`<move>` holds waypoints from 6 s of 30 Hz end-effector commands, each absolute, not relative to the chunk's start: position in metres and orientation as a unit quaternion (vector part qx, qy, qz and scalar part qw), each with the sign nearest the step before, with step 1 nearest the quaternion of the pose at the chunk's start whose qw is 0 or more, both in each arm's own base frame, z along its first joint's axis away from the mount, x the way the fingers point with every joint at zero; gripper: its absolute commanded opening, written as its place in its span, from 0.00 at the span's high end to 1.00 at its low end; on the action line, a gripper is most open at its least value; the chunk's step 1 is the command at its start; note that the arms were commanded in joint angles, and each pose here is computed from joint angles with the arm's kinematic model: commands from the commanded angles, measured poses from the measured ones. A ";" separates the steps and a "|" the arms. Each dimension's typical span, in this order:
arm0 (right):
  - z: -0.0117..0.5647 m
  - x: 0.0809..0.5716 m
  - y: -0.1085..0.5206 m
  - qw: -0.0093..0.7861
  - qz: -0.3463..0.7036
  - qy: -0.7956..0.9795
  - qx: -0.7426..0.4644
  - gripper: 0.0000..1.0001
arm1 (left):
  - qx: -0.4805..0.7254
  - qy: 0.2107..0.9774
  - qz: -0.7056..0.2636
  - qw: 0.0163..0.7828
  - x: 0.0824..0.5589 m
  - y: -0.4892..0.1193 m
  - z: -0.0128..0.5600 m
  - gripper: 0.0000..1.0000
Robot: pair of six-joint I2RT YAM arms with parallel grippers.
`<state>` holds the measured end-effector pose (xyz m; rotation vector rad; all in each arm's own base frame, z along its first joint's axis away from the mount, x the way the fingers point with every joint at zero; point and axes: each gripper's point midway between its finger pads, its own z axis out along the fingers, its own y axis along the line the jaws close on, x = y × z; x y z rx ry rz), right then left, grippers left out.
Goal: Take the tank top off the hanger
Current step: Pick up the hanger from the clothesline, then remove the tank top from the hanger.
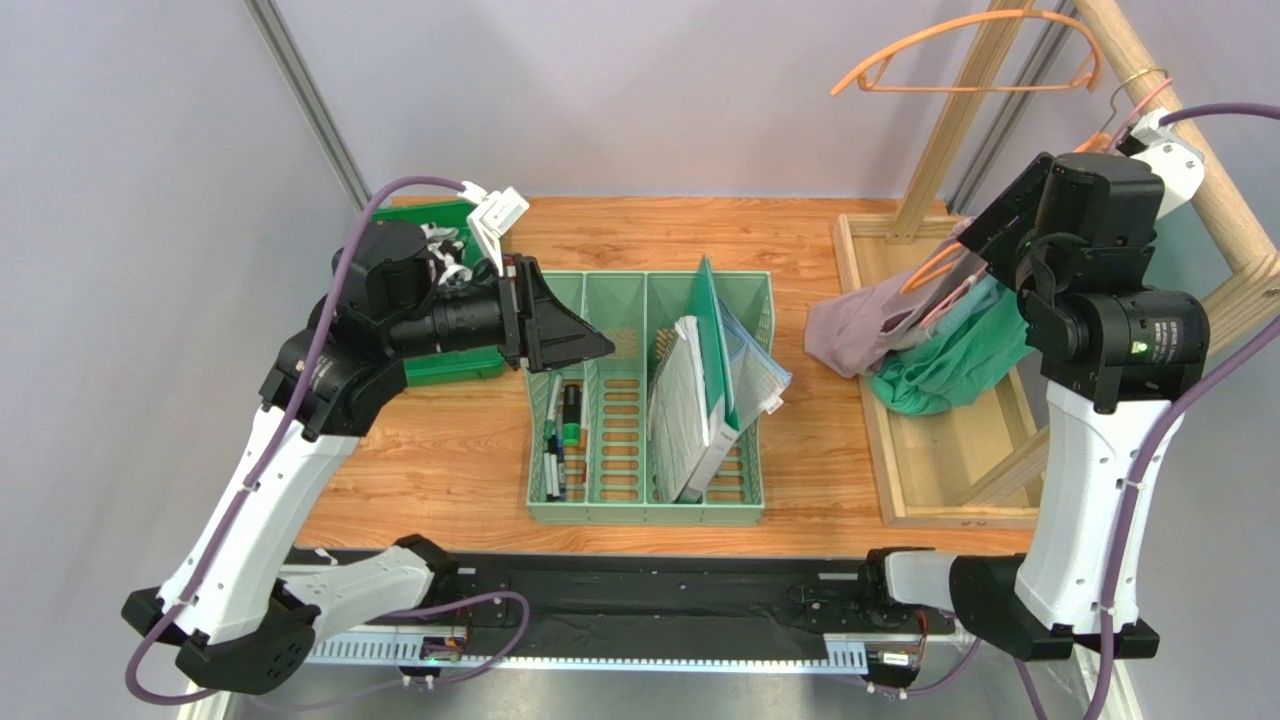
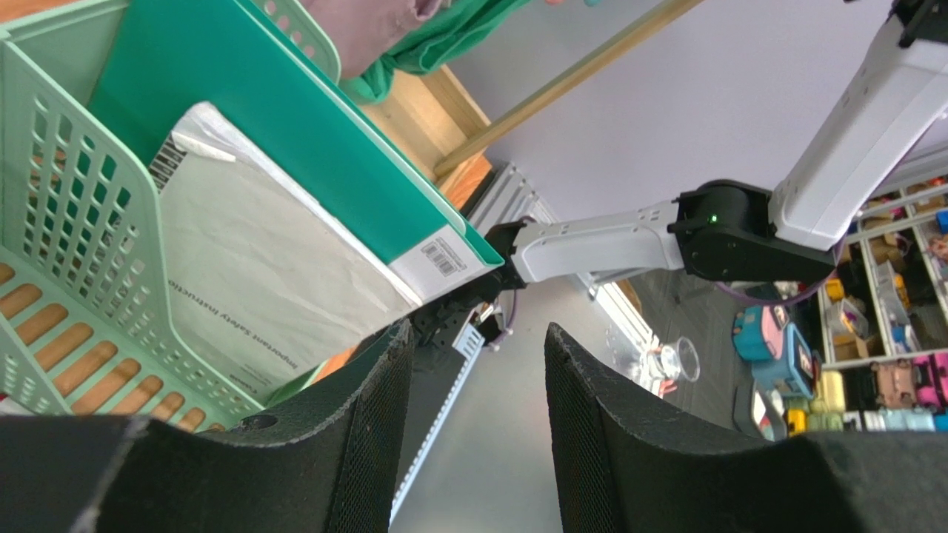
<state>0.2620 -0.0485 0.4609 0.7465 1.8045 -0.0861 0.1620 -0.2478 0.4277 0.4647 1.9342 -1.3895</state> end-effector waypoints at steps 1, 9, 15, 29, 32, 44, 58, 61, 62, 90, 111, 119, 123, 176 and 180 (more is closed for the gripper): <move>0.443 0.232 -0.068 0.530 -0.092 0.766 0.352 0.33 | 0.223 0.734 -0.529 0.363 0.148 -0.247 0.437 0.47; 0.449 0.226 -0.071 0.542 -0.096 0.754 0.358 0.43 | 0.221 0.740 -0.520 0.365 0.152 -0.247 0.432 0.47; 0.447 0.219 -0.072 0.543 -0.098 0.754 0.357 0.45 | 0.222 0.739 -0.523 0.363 0.156 -0.250 0.435 0.47; 0.450 0.231 -0.072 0.556 -0.088 0.743 0.363 0.75 | 0.222 0.736 -0.531 0.356 0.152 -0.251 0.437 0.47; 0.457 0.222 -0.074 0.561 -0.092 0.739 0.362 0.88 | 0.222 0.736 -0.531 0.357 0.152 -0.251 0.437 0.47; 0.502 0.178 -0.068 0.604 -0.057 0.718 0.341 1.00 | 0.216 0.733 -0.542 0.348 0.154 -0.256 0.441 0.47; 0.549 0.141 -0.068 0.723 -0.036 0.628 0.285 1.00 | 0.204 0.730 -0.554 0.344 0.162 -0.263 0.449 0.48; 0.563 0.156 -0.065 0.747 -0.027 0.607 0.272 1.00 | 0.199 0.727 -0.560 0.343 0.163 -0.264 0.453 0.48; 0.566 0.161 -0.065 0.751 -0.026 0.603 0.269 1.00 | 0.199 0.726 -0.562 0.343 0.163 -0.264 0.454 0.48; 0.558 0.127 -0.028 0.766 0.105 0.583 0.249 1.00 | 0.190 0.755 -0.554 0.295 0.178 -0.278 0.441 0.50; 0.498 0.010 0.051 0.680 0.249 0.684 0.090 1.00 | 0.303 0.663 -0.611 0.308 0.135 -0.319 0.486 0.49; 0.504 -0.017 0.095 0.638 0.384 0.666 0.044 1.00 | 0.398 0.595 -0.588 0.378 0.075 -0.376 0.500 0.43; 0.509 -0.021 0.102 0.633 0.399 0.663 0.020 1.00 | 0.411 0.581 -0.588 0.383 0.059 -0.397 0.500 0.42; 0.488 0.078 0.136 0.608 0.427 0.660 -0.113 1.00 | 0.262 0.576 -0.550 0.544 0.129 -0.401 0.605 0.29; 0.485 0.085 0.135 0.604 0.421 0.668 -0.108 1.00 | 0.272 0.553 -0.583 0.530 0.123 -0.419 0.612 0.27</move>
